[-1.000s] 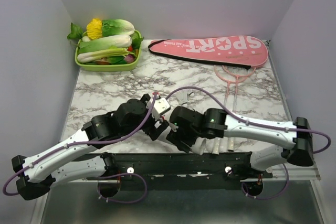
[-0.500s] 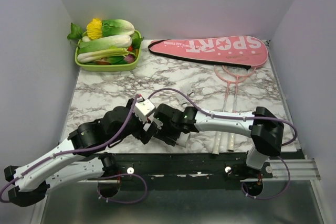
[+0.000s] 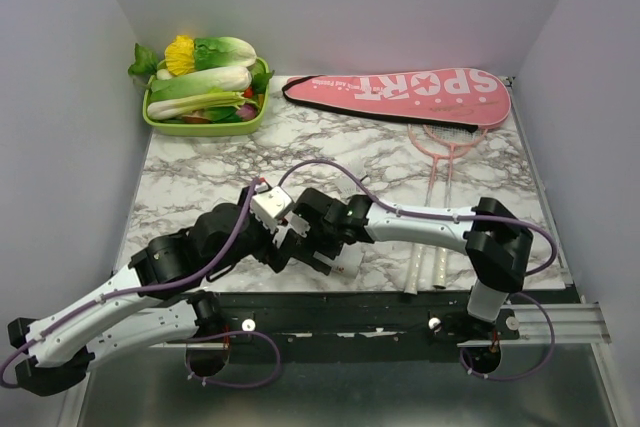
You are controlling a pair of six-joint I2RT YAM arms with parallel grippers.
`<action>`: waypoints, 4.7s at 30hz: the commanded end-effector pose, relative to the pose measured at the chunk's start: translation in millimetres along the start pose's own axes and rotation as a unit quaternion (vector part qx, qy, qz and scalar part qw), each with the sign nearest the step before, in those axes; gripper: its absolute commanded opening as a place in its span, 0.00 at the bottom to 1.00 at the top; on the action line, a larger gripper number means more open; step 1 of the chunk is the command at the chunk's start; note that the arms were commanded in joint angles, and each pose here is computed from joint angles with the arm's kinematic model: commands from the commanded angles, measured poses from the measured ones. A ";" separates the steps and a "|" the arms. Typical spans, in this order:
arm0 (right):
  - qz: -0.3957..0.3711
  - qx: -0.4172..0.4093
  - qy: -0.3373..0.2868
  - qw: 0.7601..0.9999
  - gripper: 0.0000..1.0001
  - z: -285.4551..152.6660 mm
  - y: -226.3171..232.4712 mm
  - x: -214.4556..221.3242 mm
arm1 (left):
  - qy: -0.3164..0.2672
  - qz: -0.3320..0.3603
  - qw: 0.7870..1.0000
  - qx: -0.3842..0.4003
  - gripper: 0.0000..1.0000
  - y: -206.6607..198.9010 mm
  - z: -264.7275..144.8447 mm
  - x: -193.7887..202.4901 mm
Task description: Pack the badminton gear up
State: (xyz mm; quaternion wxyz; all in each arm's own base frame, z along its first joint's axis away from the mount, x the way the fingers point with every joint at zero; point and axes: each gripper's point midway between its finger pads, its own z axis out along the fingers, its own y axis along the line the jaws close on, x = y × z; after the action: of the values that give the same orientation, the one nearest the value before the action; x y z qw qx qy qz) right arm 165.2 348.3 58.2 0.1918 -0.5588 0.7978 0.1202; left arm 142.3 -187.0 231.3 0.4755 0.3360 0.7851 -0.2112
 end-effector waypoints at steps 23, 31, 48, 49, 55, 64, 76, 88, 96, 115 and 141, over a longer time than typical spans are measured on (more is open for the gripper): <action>0.182 0.060 -0.129 0.973 1.00 -182.5 -0.5 68.4 | 0.127 0.286 0.943 0.108 0.99 -27.2 94.9 17.3; 0.178 0.049 -0.158 0.970 1.00 -199.6 3.4 76.4 | 0.213 0.330 0.904 0.166 0.99 -39.0 137.0 58.7; 0.154 -0.048 -0.193 0.968 1.00 -237.2 37.4 75.4 | 0.263 0.316 0.878 0.244 0.99 -61.6 151.4 106.9; 0.145 -0.059 -0.191 0.969 1.00 -241.7 41.2 77.7 | 0.264 0.315 0.878 0.245 0.99 -62.5 150.8 108.7; 0.135 -0.105 -0.214 0.962 1.00 -280.6 57.7 78.2 | 0.252 0.328 0.877 0.243 0.99 -60.1 146.7 109.5; 0.142 -0.102 -0.221 0.959 1.00 -289.1 57.0 79.4 | 0.271 0.340 0.865 0.250 0.99 -58.4 161.8 128.4; 0.138 -0.094 -0.219 0.961 1.00 -282.1 54.2 85.4 | 0.307 0.324 0.854 0.268 0.94 -59.7 171.2 146.9; 0.155 -0.074 -0.228 0.958 1.00 -285.9 47.1 85.9 | 0.341 0.293 0.855 0.260 0.39 -62.1 174.9 144.2; 0.197 -0.040 -0.290 0.936 0.99 -318.9 30.8 64.6 | 0.252 0.278 0.903 0.211 0.07 -59.8 171.0 86.1; 0.243 -0.009 -0.390 0.888 0.76 -374.3 6.9 -0.9 | 0.020 0.139 0.981 0.131 0.00 -50.2 94.8 -4.9; 0.180 -0.082 -0.325 0.925 0.38 -283.1 31.4 -83.1 | -0.069 0.056 0.969 0.232 0.00 -81.6 32.3 -4.7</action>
State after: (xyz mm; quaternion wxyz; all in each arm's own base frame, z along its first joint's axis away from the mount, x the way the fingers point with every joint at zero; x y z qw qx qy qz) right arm 115.6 303.4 353.2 0.3773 -0.3291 0.7754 0.3848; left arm 120.7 -261.6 212.8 0.4646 0.4701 0.6710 -0.3359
